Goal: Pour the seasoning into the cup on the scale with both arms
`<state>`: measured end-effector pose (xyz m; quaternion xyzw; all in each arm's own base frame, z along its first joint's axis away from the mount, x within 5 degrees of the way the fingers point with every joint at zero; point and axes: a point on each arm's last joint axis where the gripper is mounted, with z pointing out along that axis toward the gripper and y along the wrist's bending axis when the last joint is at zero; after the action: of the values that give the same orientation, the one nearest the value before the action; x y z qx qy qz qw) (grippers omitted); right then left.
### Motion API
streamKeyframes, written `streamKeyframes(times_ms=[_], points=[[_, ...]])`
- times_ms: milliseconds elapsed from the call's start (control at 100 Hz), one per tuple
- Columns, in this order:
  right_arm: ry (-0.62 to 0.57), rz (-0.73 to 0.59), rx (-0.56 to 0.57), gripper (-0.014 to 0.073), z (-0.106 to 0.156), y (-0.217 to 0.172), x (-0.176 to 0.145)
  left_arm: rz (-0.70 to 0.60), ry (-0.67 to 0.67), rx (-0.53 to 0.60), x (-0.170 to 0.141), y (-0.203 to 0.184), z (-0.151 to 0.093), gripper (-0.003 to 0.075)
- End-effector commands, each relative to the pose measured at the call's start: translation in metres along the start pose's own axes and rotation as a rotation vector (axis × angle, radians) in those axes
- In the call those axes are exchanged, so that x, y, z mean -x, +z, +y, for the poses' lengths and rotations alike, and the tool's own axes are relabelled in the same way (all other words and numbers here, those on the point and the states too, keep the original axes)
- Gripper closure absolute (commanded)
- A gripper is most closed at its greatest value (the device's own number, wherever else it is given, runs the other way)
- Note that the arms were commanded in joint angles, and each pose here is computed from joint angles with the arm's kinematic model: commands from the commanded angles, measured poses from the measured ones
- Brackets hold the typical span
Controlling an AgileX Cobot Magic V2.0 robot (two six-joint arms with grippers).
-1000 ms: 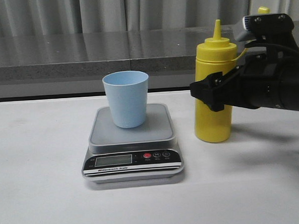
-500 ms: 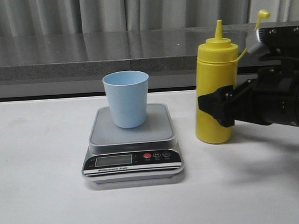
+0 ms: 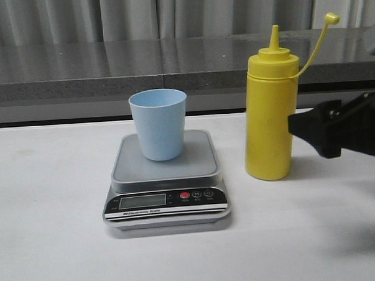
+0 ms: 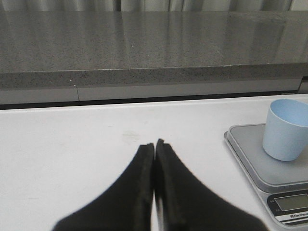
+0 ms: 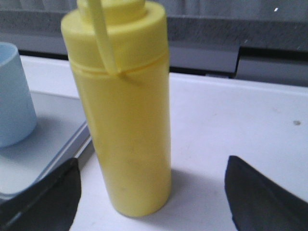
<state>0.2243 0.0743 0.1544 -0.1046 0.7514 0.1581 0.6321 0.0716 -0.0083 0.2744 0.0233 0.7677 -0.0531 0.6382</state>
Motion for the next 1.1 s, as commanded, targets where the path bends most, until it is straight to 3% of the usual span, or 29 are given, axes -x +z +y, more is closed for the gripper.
streamKeyframes(times_ms=[0,820,960,1090], points=[[-0.019,-0.149,-0.017,-0.0013,0.000,-0.011,0.025,-0.101,-0.010,-0.002,0.016,-0.002,-0.001,0.0740],[-0.041,-0.036,-0.110,-0.0002,0.011,-0.123,0.093,-0.101,-0.010,-0.002,0.016,-0.002,-0.001,0.0740],[-0.054,-0.045,-0.103,0.0063,0.014,-0.141,0.103,-0.101,-0.010,-0.002,0.016,-0.002,-0.001,0.0740],[-0.081,-0.071,-0.101,0.0197,0.016,-0.155,0.109,-0.101,-0.010,-0.002,0.016,-0.002,-0.001,0.0740]])
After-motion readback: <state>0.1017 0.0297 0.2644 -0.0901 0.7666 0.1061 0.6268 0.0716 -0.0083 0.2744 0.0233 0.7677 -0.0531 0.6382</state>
